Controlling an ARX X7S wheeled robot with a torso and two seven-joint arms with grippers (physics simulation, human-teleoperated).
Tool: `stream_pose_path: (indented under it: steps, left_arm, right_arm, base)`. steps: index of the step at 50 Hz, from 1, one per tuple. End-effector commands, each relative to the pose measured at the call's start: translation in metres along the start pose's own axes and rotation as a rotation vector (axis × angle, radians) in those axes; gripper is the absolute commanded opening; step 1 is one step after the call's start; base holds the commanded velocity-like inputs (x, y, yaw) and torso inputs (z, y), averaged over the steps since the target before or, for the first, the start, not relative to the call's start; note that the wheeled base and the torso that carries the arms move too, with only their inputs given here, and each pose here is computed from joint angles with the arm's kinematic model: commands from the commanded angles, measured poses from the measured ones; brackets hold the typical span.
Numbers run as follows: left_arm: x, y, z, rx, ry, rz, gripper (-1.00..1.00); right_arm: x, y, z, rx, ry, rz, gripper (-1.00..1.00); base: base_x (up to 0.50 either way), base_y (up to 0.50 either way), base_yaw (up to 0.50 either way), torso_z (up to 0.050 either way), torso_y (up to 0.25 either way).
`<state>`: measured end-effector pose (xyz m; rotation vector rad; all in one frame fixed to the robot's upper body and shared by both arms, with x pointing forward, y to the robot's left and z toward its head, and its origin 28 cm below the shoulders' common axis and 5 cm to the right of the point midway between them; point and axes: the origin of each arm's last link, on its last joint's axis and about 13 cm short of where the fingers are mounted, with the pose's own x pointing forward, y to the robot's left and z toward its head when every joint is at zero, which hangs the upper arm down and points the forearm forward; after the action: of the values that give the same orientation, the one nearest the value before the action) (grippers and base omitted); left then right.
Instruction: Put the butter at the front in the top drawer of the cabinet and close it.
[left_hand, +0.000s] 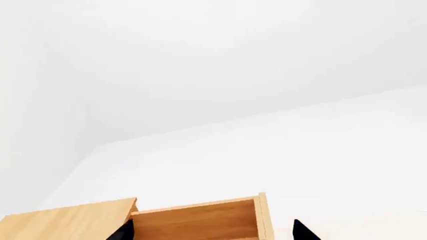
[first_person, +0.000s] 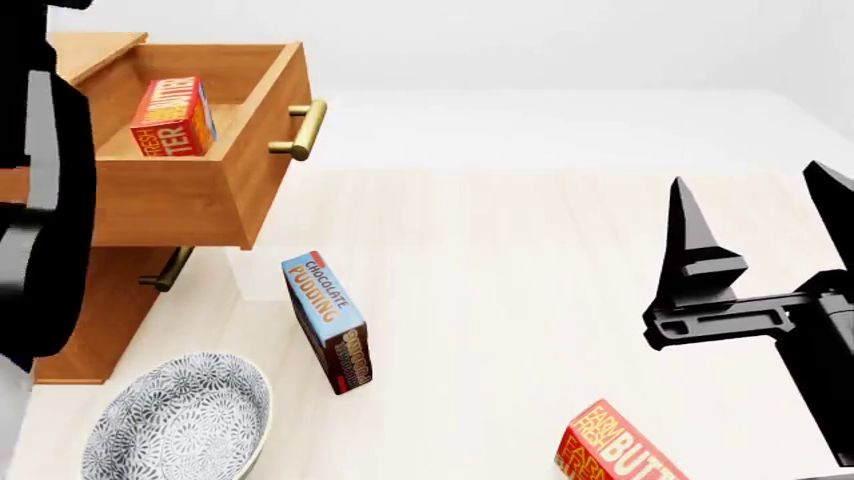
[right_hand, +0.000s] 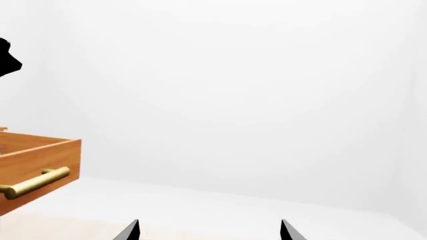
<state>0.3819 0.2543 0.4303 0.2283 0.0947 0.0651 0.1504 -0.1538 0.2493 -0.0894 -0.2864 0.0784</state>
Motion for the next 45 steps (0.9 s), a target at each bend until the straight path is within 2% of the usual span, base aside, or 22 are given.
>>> stream_pose_path:
  steps: [1, 12, 24, 38, 45]
  left_arm:
    - [-0.021, -0.027, -0.005, 0.046, -0.118, -0.192, 1.0]
    - [-0.061, -0.06, -0.031, 0.012, -0.091, -0.395, 1.0]
    - [-0.102, -0.083, -0.056, 0.053, -0.09, -0.564, 1.0]
    - [-0.128, -0.106, -0.092, 0.09, -0.04, -0.714, 1.0]
    - [-0.133, -0.113, -0.099, 0.073, -0.025, -0.76, 1.0]
  right_arm:
    - [0.0, 0.0, 0.0, 0.006, -0.003, 0.002, 1.0]
    - [0.0, 0.0, -0.001, 0.017, -0.002, -0.005, 1.0]
    - [-0.001, -0.001, -0.002, 0.03, 0.003, -0.005, 1.0]
    - [-0.002, -0.002, -0.004, 0.033, 0.013, -0.007, 1.0]
    - [-0.002, -0.002, -0.004, 0.035, 0.013, -0.009, 1.0]
  base:
    - [0.0, 0.0, 0.0, 0.0, 0.0]
    - [0.0, 0.0, 0.0, 0.0, 0.0]
    - [0.0, 0.0, 0.0, 0.0, 0.0]
    - [0.0, 0.0, 0.0, 0.0, 0.0]
    - [0.0, 0.0, 0.0, 0.0, 0.0]
